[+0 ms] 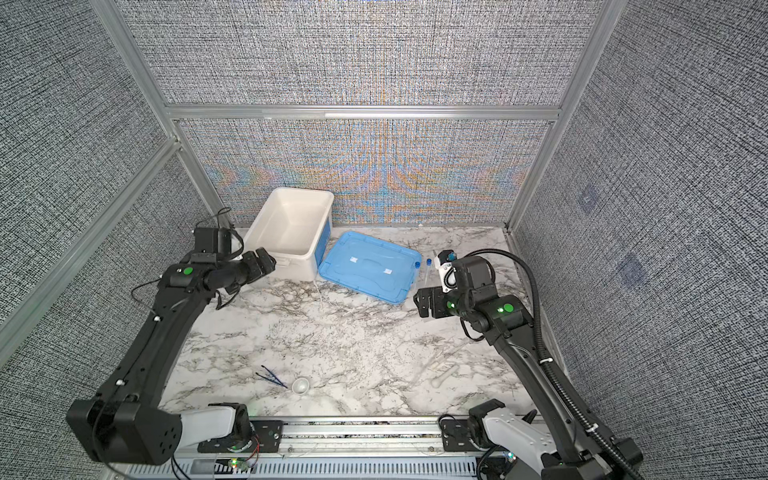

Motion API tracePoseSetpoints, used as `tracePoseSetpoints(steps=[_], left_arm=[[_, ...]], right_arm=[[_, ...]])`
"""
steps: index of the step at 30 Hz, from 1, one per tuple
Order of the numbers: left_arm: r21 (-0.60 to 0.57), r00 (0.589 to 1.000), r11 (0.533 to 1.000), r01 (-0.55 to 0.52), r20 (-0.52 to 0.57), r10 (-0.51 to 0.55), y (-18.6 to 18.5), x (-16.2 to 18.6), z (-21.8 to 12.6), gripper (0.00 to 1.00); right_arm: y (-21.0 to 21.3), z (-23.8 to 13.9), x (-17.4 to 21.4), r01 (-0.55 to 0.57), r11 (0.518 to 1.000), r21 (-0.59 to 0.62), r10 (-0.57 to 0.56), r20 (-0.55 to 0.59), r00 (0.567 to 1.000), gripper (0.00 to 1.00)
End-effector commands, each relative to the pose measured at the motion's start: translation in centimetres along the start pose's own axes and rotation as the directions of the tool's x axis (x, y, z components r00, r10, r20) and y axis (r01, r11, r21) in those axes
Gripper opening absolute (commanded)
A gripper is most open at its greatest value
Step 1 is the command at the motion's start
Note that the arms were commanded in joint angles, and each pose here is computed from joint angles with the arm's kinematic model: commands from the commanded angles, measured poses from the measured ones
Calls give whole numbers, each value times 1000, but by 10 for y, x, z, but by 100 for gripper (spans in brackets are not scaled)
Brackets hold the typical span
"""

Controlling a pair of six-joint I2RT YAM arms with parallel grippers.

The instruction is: Organize the chemistry lab equipment

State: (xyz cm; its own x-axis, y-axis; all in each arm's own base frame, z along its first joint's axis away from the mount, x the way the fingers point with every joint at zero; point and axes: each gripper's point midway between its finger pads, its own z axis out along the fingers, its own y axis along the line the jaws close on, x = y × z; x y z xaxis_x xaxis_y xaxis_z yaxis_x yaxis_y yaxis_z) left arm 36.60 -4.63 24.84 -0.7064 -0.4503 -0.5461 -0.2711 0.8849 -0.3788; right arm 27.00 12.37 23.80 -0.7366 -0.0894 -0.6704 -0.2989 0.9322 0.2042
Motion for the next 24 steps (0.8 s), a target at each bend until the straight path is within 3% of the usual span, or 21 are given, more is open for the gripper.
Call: tracePoseSetpoints(steps=[1, 7, 11, 13, 17, 24], left_arm=[[-142, 999, 990, 25, 47, -19, 17, -23, 10, 94], [-203, 996, 978, 44, 86, -27, 20, -60, 37, 85], [-247, 994, 965, 93, 84, -74, 32, -69, 57, 72], [-267, 992, 957, 117, 81, -98, 37, -69, 65, 72], [-346, 983, 923, 169, 131, -131, 54, -75, 79, 65], [-474, 971, 849, 235, 155, -183, 83, -75, 97, 63]], right_arm=[[8, 2, 6, 37, 999, -39, -38, -16, 999, 98], [14, 9, 11, 51, 996, -74, -53, -32, 998, 91], [18, 13, 8, 41, 995, -88, -44, -30, 999, 89], [20, 14, 8, 41, 995, -96, -44, -29, 999, 89], [23, 15, 8, 40, 994, -103, -43, -29, 999, 89], [30, 13, 12, 48, 992, -118, -53, -40, 998, 88]])
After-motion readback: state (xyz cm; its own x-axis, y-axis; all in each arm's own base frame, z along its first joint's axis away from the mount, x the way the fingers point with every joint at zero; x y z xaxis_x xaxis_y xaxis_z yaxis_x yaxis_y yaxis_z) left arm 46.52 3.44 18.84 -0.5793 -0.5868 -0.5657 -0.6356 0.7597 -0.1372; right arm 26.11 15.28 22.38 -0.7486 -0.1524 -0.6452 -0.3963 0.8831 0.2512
